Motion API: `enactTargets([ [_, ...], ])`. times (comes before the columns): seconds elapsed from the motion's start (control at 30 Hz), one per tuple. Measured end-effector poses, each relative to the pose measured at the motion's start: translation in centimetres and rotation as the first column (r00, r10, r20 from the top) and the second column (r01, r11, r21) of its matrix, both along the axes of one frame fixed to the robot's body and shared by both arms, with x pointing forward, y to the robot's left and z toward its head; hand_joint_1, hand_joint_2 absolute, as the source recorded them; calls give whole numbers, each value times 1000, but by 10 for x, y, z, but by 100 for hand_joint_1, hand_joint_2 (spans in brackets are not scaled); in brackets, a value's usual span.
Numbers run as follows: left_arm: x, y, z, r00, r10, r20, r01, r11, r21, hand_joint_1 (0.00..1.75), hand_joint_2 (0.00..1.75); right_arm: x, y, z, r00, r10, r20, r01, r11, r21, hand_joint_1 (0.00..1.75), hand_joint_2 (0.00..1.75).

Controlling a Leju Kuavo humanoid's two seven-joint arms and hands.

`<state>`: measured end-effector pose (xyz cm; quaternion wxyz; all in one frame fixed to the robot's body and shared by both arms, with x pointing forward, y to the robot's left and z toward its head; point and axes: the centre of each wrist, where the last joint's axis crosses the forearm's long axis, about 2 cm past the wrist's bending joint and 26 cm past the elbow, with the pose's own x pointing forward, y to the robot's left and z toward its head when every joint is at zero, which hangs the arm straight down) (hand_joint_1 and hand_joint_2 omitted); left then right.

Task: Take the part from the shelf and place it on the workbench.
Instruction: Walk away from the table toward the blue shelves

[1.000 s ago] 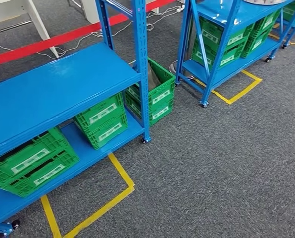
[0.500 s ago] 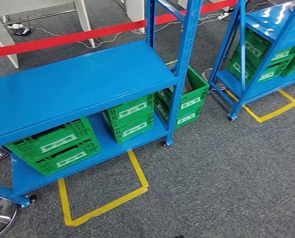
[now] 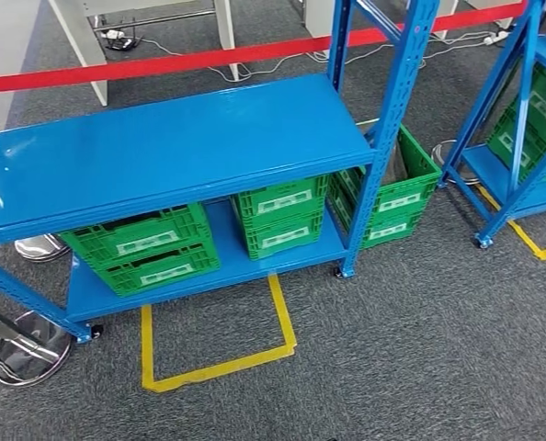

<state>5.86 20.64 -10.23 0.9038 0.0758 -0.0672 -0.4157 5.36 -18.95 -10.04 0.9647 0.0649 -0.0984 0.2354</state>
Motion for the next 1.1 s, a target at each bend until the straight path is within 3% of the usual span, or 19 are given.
enactTargets([
  [0.5, -2, -4, 0, 1000, -6, -4, 6, 1000, -11, 0, 0, 5, -1, 1, 1000, 3, 16, -3, 1000, 2, 0, 0],
  [0.63, -1, -4, 0, 1000, -5, 1, 5, 1000, -6, 0, 175, 4, 0, 0, 1000, 10, 13, -11, 1000, 3, 0, 0],
  [0.8, 4, -1, 1, 1000, 7, 8, -7, 1000, 8, 0, 175, 4, 0, 1, 1000, 0, 14, 1, 1000, -11, 0, 0],
  [0.93, 11, 1, 2, 1000, 13, 28, -13, 1000, 21, 0, 175, 2, -1, 0, 1000, -19, -21, 18, 1000, -24, 0, 175],
  [1.1, 6, 0, 1, 1000, -2, 31, 1, 999, 45, 0, 175, 3, -2, 0, 997, -27, -66, 24, 999, -45, 0, 175],
])
